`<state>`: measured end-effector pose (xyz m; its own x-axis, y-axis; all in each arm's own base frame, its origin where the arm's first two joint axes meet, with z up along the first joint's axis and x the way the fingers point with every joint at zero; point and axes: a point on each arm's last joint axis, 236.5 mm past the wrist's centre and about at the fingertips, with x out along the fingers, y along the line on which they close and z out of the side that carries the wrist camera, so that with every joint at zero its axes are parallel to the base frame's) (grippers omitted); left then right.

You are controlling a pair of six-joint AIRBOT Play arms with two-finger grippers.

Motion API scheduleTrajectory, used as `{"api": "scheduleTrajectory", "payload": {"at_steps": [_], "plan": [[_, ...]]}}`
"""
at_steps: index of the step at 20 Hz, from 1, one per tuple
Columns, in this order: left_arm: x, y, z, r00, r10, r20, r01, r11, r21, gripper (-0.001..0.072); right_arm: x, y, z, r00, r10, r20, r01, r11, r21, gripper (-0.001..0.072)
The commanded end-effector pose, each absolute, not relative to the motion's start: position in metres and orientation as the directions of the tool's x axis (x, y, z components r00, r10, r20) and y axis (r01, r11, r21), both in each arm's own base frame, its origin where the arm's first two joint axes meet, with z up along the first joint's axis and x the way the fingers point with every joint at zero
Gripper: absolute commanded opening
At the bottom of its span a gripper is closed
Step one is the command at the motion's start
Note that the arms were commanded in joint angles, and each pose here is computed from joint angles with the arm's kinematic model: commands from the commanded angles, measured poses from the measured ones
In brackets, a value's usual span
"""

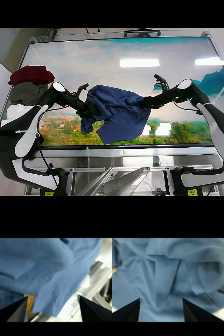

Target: Fold the shirts.

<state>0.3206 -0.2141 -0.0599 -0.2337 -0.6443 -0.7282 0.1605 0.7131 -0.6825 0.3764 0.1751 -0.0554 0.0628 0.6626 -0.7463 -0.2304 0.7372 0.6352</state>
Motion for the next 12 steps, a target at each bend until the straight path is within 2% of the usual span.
{"api": "scheduleTrajectory", "payload": {"at_steps": [1, 5, 6, 7, 9, 10, 11, 12], "plan": [[0.341, -0.237, -0.094, -0.084, -0.586, -0.806, 0.183, 0.786, -0.591, 0.0713, 0.384, 0.198, -0.088, 0.103, 0.634, -0.766, -0.226, 0.765, 0.603, 0.0579], [0.373, -0.266, -0.09, -0.019, -0.593, -0.805, 0.227, 0.782, -0.581, 0.0699, 0.397, 0.216, -0.093, 0.16, 0.639, -0.752, -0.229, 0.765, 0.601, 0.0577], [0.378, -0.275, -0.087, -0.021, -0.597, -0.802, 0.242, 0.775, -0.583, 0.0644, 0.399, 0.22, -0.093, 0.169, 0.645, -0.745, -0.232, 0.761, 0.606, 0.0575], [0.38, -0.281, -0.086, -0.028, -0.599, -0.8, 0.257, 0.769, -0.585, 0.0624, 0.4, 0.224, -0.093, 0.174, 0.65, -0.74, -0.224, 0.758, 0.613, 0.0572], [0.378, -0.293, -0.089, -0.071, -0.6, -0.797, 0.252, 0.762, -0.596, 0.0624, 0.399, 0.228, -0.097, 0.165, 0.662, -0.732, -0.205, 0.748, 0.631, 0.0562], [0.374, -0.297, -0.093, -0.101, -0.596, -0.796, 0.242, 0.762, -0.601, 0.0624, 0.397, 0.23, -0.1, 0.155, 0.663, -0.733, -0.203, 0.747, 0.633, 0.0396], [0.369, -0.296, -0.101, -0.136, -0.58, -0.803, 0.228, 0.771, -0.595, 0.0624, 0.397, 0.229, -0.102, 0.152, 0.661, -0.735, -0.203, 0.749, 0.631, 0.0137], [0.363, -0.295, -0.107, -0.166, -0.559, -0.812, 0.22, 0.782, -0.583, 0.0608, 0.395, 0.23, -0.102, 0.145, 0.663, -0.734, -0.218, 0.745, 0.63, 0.0026]]}}
